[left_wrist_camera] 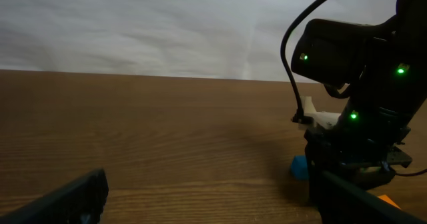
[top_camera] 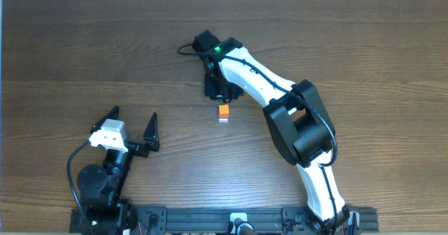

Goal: Stack Cubes

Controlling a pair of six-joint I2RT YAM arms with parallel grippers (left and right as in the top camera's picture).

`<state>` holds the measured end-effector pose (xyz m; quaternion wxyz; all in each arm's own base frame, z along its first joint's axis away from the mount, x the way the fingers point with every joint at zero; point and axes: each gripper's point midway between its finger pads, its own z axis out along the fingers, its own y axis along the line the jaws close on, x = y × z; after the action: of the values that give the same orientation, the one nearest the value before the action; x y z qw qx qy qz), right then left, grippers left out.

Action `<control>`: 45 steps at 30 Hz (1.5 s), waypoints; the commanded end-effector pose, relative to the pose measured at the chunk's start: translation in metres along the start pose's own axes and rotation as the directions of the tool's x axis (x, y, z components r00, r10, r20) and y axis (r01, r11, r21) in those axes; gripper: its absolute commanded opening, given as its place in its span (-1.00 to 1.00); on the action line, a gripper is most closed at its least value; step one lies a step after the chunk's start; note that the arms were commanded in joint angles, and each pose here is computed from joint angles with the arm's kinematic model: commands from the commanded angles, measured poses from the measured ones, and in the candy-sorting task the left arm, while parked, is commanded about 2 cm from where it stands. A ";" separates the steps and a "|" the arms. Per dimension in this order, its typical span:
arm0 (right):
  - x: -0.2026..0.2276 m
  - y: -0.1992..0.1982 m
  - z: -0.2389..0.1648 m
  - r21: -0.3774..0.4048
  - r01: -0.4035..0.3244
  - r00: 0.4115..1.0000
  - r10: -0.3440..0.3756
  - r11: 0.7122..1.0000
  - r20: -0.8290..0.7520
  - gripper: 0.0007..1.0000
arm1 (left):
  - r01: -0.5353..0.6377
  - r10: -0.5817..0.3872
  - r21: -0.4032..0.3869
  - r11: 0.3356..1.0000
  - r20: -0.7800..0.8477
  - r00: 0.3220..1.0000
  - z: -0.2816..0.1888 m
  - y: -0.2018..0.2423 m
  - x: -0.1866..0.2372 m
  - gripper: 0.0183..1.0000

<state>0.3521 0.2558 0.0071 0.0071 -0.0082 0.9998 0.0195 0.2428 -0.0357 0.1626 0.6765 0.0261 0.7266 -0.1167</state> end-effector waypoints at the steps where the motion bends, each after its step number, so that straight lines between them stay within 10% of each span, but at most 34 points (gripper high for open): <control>1: -0.002 0.006 0.000 0.001 0.004 1.000 -0.004 1.000 0.008 -0.56 | -0.008 0.008 0.004 1.000 0.001 1.000 0.000 0.000 0.001 1.00; 9: -0.004 0.004 -0.001 -0.001 0.000 1.000 0.000 1.000 0.011 -0.98 | -0.008 0.008 0.004 1.000 0.001 1.000 0.000 0.000 0.001 1.00; 29: 0.004 -0.006 -0.136 0.031 0.023 0.996 -0.026 0.999 0.090 -0.98 | -0.008 0.008 0.004 1.000 0.001 1.000 0.000 0.000 0.001 1.00; 45: 0.057 0.006 -0.103 -0.001 0.053 0.998 -0.053 0.999 -0.015 -0.98 | -0.008 0.008 0.004 1.000 0.001 1.000 0.000 0.000 0.001 1.00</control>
<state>0.2977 0.2566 0.1098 0.0067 -0.0414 0.9991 0.0110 0.2428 -0.0357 0.1626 0.6765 0.0261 0.7266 -0.1167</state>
